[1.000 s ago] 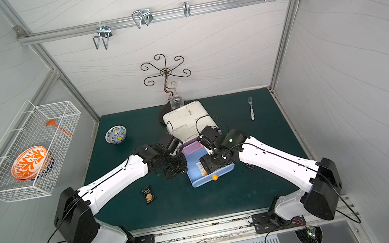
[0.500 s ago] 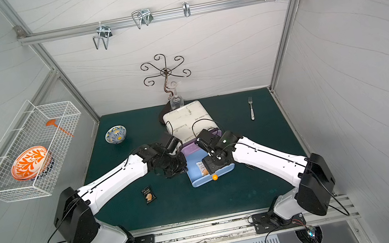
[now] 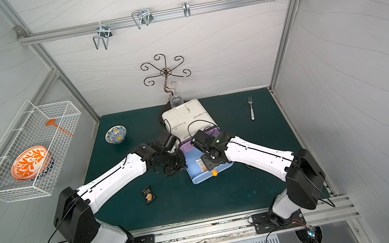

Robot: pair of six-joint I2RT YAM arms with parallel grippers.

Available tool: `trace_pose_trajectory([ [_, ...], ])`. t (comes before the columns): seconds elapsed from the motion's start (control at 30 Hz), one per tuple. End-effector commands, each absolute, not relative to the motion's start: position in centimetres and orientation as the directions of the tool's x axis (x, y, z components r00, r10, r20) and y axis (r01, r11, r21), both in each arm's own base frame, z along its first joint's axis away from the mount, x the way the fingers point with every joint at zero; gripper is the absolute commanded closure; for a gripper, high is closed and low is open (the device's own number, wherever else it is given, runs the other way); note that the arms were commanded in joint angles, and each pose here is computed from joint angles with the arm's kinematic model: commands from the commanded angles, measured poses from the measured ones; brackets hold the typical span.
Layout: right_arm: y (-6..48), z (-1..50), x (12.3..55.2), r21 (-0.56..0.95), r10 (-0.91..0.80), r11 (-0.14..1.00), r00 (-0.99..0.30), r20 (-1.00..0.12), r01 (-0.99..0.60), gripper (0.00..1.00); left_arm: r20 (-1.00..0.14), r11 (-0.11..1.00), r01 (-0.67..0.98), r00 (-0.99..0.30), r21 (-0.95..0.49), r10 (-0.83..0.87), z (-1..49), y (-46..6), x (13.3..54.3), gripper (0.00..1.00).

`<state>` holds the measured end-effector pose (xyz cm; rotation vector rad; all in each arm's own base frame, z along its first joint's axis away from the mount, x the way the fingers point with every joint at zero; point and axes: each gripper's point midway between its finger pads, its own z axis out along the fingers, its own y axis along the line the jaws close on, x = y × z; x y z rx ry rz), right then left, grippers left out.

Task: Take the cookies out of the drawer
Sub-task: Pick up the cookie from the drawer.

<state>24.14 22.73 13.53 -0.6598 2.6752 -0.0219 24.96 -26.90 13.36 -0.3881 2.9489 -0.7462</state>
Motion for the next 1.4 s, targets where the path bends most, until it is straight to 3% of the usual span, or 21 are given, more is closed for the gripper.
trace_pose_trajectory([
  [0.0, 21.7, 11.6, 24.2, -0.159, -0.476, 0.880, -0.824, -0.308, -0.448, 0.37, -0.088, 0.789, -0.139, -0.967, -0.599, -0.237, 16.8, -29.3, 27.4, 1.00],
  [0.27, 20.9, 10.7, 24.7, -0.195, -0.442, 0.897, -0.830, -0.340, -0.397, 0.48, -0.084, 0.788, -0.143, -0.967, -0.599, -0.239, 16.5, -29.1, 27.5, 1.00],
  [0.37, 20.5, 10.7, 24.8, -0.197, -0.423, 0.906, -0.828, -0.367, -0.375, 0.57, -0.080, 0.787, -0.146, -0.968, -0.599, -0.240, 16.3, -29.1, 27.5, 1.00],
  [0.6, 20.7, 12.8, 25.0, -0.142, -0.374, 0.926, -0.801, -0.468, -0.350, 0.70, -0.079, 0.790, -0.148, -0.967, -0.595, -0.241, 16.1, -28.8, 27.5, 1.00],
  [0.63, 20.8, 13.2, 25.1, -0.133, -0.371, 0.927, -0.796, -0.478, -0.351, 0.68, -0.078, 0.789, -0.151, -0.967, -0.595, -0.243, 16.1, -28.8, 27.5, 1.00],
  [0.73, 20.9, 14.1, 25.0, -0.125, -0.381, 0.921, -0.788, -0.484, -0.368, 0.47, -0.077, 0.790, -0.152, -0.967, -0.593, -0.244, 16.0, -28.7, 27.5, 1.00],
  [0.8, 21.2, 14.5, 24.8, -0.110, -0.389, 0.916, -0.785, -0.481, -0.386, 0.41, -0.078, 0.791, -0.152, -0.967, -0.593, -0.244, 16.0, -28.7, 27.6, 1.00],
  [0.97, 21.7, 13.8, 24.5, -0.066, -0.404, 0.905, -0.803, -0.438, -0.420, 0.36, -0.077, 0.791, -0.154, -0.966, -0.592, -0.246, 15.8, -28.6, 27.6, 1.00],
  [1.37, 22.1, 10.7, 24.8, -0.032, -0.418, 0.901, -0.849, -0.323, -0.432, 0.35, -0.079, 0.785, -0.156, -0.964, -0.600, -0.252, 16.0, -28.9, 28.0, 1.00],
])
